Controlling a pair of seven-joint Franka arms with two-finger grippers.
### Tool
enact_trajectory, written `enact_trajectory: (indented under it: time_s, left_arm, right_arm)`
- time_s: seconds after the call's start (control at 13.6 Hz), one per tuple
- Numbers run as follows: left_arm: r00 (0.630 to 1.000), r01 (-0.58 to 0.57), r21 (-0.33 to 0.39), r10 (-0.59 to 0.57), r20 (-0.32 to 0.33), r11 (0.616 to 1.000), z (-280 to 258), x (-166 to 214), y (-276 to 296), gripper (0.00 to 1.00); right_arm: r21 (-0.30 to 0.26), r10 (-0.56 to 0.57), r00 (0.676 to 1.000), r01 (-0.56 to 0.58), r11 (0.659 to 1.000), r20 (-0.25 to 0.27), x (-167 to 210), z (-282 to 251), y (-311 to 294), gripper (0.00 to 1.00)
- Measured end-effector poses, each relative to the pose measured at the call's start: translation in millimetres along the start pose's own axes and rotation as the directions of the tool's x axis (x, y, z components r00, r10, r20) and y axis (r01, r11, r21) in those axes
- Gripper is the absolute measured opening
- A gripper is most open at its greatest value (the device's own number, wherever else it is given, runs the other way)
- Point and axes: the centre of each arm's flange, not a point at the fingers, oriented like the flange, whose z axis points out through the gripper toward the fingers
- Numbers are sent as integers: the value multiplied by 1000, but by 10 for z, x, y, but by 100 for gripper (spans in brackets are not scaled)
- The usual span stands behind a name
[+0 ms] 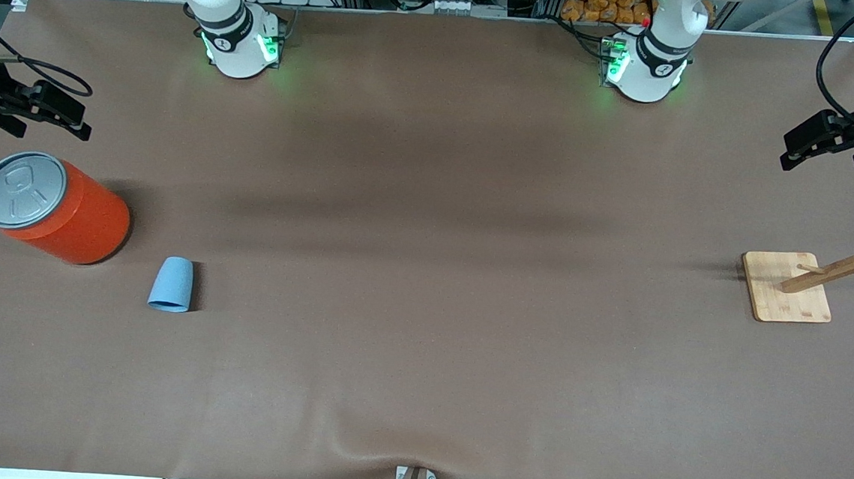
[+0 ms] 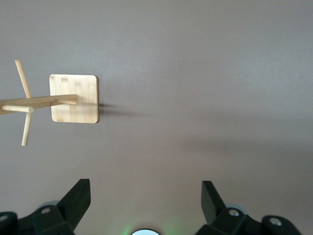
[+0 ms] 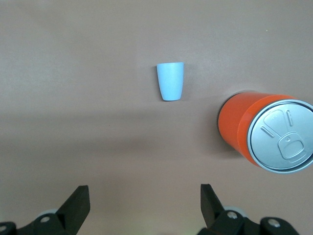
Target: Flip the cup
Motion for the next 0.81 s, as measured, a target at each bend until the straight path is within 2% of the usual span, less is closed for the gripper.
enact_trajectory:
  time_s: [0.81]
  left_arm:
    - [1000,0,0,0,3,1000,6,0,-1,100]
  right_arm:
    - [1,0,1000,0,1000,9,31,49,1,100]
